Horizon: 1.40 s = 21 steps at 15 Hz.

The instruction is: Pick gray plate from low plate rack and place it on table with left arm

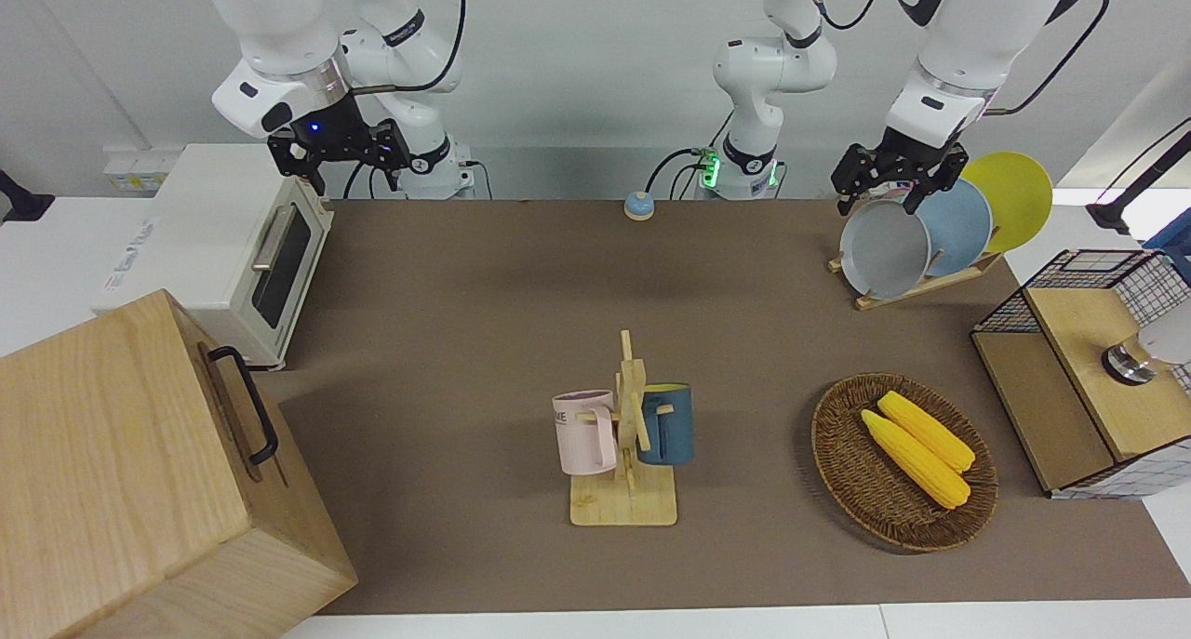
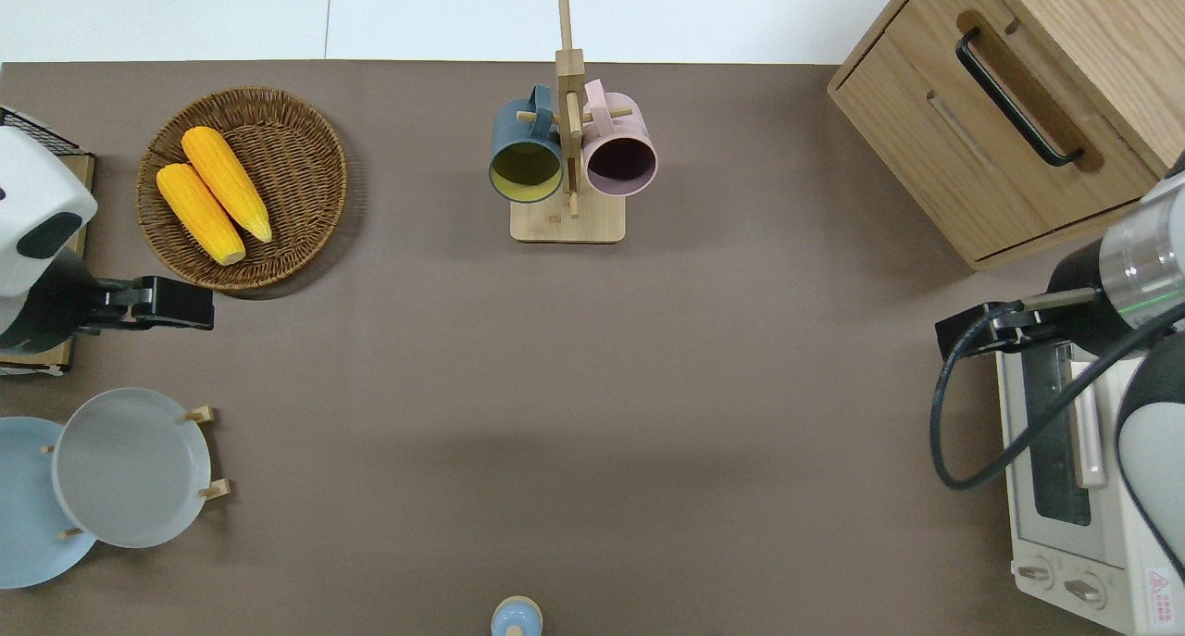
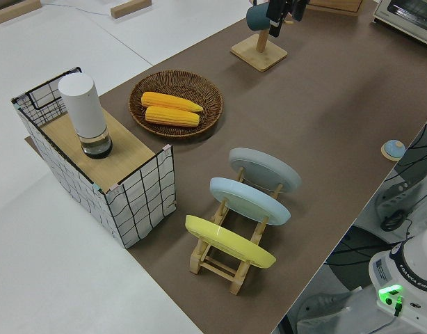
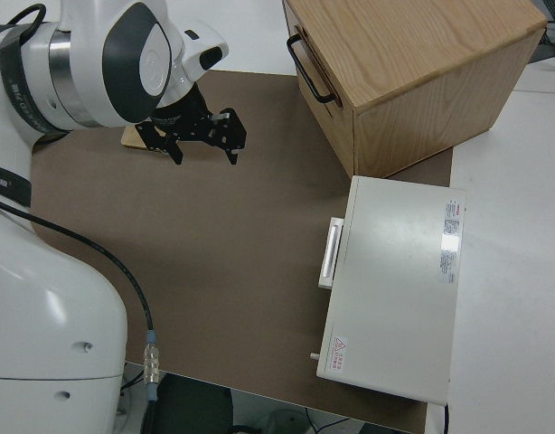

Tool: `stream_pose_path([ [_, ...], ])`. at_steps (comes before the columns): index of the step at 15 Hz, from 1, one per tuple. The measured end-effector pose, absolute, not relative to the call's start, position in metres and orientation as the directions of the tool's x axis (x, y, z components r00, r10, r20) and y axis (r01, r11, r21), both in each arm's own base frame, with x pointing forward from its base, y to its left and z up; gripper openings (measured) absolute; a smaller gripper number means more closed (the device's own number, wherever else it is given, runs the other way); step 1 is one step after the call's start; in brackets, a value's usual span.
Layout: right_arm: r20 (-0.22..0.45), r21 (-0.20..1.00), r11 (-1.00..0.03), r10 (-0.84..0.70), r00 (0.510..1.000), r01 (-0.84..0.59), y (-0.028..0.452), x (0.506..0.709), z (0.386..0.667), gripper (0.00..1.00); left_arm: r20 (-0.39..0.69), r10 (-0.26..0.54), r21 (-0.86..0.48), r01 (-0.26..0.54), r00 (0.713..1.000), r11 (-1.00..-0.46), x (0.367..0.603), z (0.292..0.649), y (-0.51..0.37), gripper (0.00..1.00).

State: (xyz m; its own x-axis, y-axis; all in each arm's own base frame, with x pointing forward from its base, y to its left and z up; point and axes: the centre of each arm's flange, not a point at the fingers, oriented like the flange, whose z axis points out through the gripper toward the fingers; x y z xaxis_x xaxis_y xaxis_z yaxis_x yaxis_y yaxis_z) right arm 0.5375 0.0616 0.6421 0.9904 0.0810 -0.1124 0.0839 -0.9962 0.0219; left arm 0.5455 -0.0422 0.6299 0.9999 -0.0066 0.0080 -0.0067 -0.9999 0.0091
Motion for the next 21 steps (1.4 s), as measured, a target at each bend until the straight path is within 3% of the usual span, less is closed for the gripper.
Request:
stream_pose_path([
  [16, -0.112, 0.022, -0.996, 0.081, 0.99, 0.084, 0.062, 0.537, 0.642, 0.99, -0.027, 0.031, 0.001, 0.031, 0.999, -1.0, 0.542, 0.624, -0.052, 1.0],
  [21, -0.112, 0.022, -0.996, 0.081, 0.99, 0.084, 0.062, 0.537, 0.642, 0.99, -0.073, 0.015, -0.111, 0.007, 0.997, -0.994, 0.539, 0.603, -0.034, 1.0],
])
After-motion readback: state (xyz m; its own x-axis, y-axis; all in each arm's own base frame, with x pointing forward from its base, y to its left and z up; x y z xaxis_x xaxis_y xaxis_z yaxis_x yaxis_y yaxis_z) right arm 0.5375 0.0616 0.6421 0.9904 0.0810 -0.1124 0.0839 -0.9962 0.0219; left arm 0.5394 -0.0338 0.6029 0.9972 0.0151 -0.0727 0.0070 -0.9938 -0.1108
